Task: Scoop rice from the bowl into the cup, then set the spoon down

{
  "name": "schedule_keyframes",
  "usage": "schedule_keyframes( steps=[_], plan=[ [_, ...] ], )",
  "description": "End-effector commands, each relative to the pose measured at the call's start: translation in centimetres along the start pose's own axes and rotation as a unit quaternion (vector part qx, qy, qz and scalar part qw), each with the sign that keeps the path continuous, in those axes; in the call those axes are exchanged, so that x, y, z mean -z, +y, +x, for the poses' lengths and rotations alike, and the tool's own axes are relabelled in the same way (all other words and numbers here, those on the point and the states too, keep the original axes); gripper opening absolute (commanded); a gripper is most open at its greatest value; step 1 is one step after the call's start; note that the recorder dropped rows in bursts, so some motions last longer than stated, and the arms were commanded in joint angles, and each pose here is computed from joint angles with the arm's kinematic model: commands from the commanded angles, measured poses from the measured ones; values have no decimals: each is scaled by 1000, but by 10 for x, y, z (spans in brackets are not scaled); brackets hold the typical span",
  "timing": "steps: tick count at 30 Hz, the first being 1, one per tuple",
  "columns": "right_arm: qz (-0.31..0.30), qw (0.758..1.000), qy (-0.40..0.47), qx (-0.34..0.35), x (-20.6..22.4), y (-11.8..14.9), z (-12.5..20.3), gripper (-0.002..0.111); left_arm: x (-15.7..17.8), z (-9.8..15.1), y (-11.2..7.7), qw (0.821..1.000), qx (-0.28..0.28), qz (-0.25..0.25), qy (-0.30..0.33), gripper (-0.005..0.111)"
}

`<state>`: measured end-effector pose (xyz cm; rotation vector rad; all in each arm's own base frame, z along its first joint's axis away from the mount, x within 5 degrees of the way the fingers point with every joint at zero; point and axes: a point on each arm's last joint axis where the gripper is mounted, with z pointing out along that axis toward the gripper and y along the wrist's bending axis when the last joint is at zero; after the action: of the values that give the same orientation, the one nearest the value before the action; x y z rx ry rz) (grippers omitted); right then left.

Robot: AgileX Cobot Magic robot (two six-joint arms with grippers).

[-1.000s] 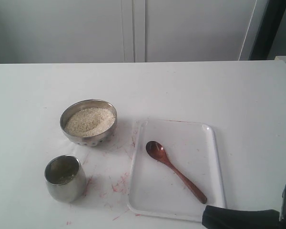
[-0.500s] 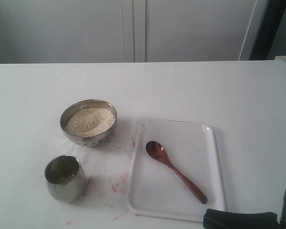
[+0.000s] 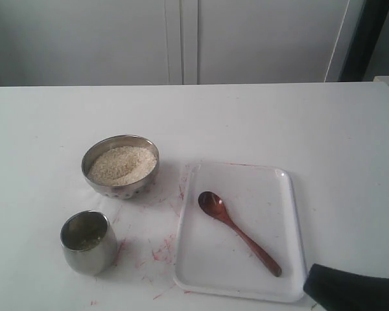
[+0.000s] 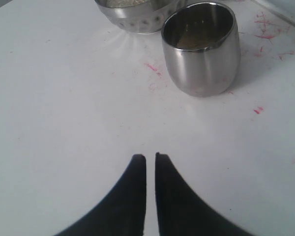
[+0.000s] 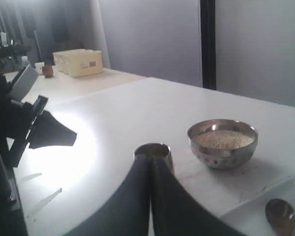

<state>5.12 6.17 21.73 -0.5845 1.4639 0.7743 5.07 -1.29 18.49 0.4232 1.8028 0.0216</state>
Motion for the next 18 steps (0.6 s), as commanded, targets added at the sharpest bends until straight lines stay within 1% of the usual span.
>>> schedule_keyframes(
  steps=[1, 6, 11, 18],
  plan=[
    [30, 998, -47, 5, 9, -4, -6, 0, -1, 4, -2, 1000, 4, 9, 12, 14],
    [71, 993, -90, 15, 17, -8, -12, 0, -1, 4, -2, 1000, 4, 9, 12, 14],
    [138, 980, -141, 35, 28, -13, -18, 0, -1, 4, -2, 1000, 4, 9, 12, 14],
    [216, 964, -149, 49, 31, -21, -20, 0, -1, 4, -2, 1000, 4, 9, 12, 14]
  ],
)
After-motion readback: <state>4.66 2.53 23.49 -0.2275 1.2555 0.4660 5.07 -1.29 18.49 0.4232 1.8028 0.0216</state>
